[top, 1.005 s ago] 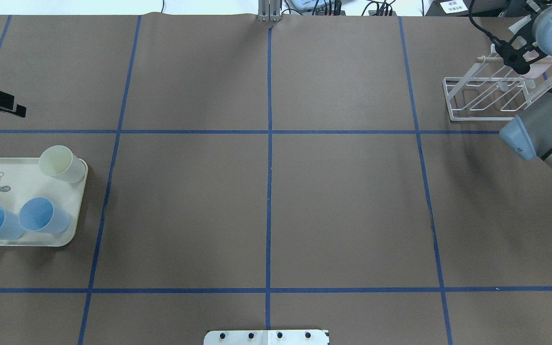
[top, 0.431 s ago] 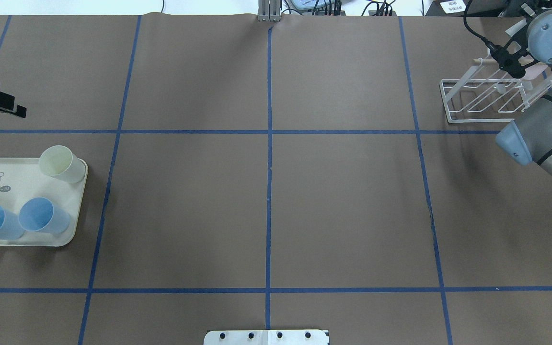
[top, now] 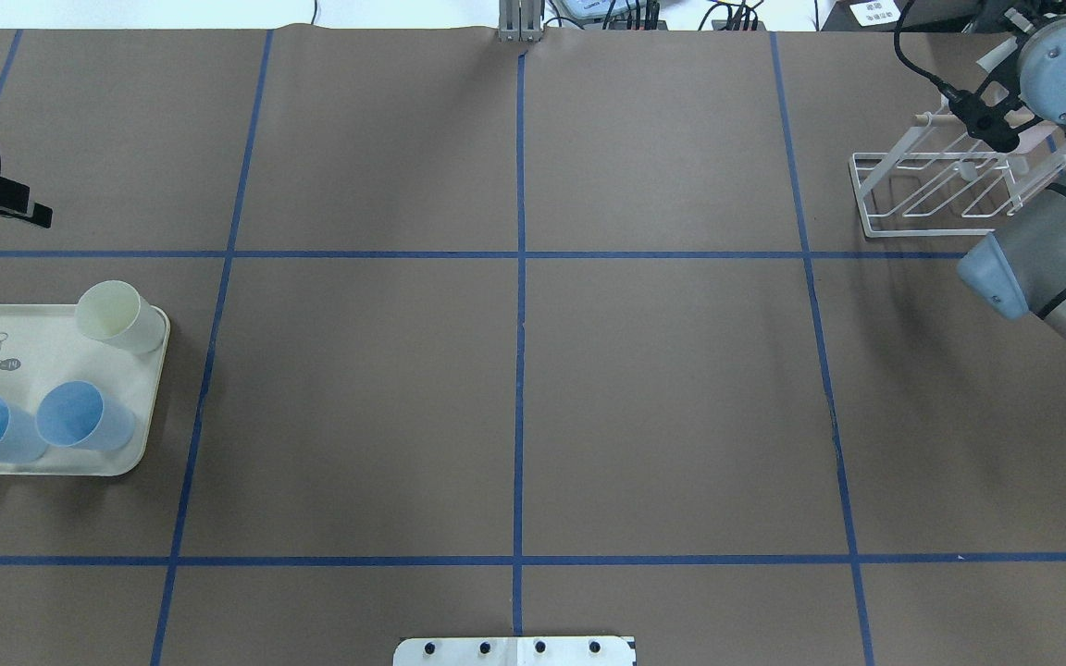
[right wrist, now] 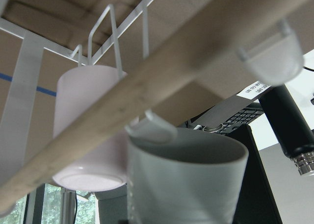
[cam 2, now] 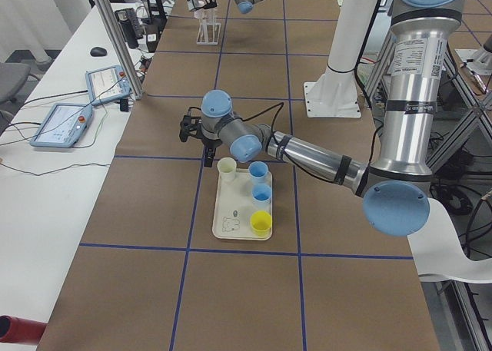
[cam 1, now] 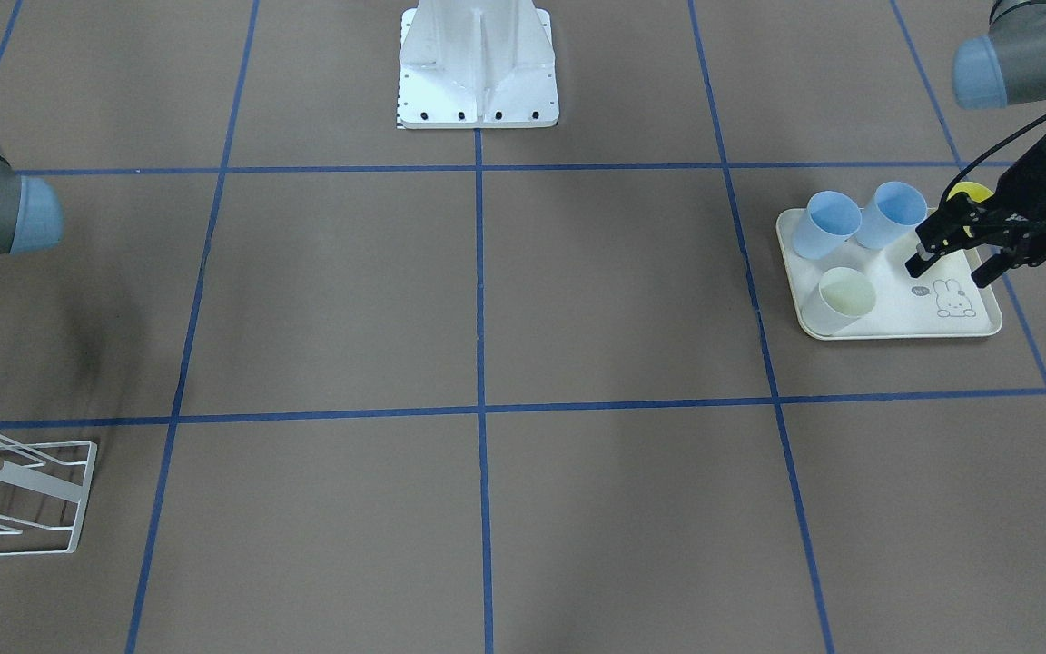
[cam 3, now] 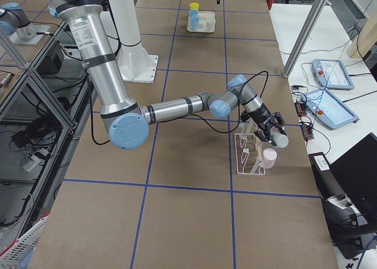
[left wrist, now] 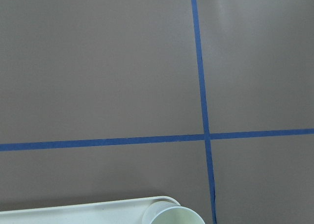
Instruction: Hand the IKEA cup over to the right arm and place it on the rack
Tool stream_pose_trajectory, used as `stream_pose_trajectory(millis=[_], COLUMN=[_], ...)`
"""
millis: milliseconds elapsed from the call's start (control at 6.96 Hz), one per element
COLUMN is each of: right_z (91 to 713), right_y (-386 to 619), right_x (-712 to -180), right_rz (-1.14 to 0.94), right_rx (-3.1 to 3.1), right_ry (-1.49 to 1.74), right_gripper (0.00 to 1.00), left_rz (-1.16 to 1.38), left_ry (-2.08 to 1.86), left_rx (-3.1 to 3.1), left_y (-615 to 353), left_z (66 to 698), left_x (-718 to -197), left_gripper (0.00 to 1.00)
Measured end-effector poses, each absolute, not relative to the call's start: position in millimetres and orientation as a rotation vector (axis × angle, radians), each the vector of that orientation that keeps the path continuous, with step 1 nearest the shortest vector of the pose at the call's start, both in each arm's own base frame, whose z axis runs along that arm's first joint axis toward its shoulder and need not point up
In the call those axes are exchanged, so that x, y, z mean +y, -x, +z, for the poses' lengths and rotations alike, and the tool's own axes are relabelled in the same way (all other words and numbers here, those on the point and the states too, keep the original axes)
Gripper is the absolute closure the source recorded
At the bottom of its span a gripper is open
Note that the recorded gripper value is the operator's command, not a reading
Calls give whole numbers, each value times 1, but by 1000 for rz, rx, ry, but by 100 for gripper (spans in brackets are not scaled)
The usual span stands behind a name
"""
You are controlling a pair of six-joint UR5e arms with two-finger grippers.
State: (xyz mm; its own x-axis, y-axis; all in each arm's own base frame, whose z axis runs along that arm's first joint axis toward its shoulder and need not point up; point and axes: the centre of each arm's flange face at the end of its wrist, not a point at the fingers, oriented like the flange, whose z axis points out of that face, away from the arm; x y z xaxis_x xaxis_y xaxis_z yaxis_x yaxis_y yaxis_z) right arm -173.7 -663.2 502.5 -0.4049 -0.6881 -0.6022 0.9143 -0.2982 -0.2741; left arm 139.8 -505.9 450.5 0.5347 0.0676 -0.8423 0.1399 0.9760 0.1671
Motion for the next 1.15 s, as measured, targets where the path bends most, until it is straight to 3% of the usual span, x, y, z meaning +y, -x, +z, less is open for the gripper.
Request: stream_pose_trajectory(millis=[1149], right_z=[486], right_y=[188], right_x=[-665], right_rz=[-1930], right_rx=[833], right_ry=[-398], right_gripper=[76], left_rz=[-43], left_ry=[-223], left_rx=[1007], left_y=[-141], left_z=[452], left_x=[-507], left_gripper=[0])
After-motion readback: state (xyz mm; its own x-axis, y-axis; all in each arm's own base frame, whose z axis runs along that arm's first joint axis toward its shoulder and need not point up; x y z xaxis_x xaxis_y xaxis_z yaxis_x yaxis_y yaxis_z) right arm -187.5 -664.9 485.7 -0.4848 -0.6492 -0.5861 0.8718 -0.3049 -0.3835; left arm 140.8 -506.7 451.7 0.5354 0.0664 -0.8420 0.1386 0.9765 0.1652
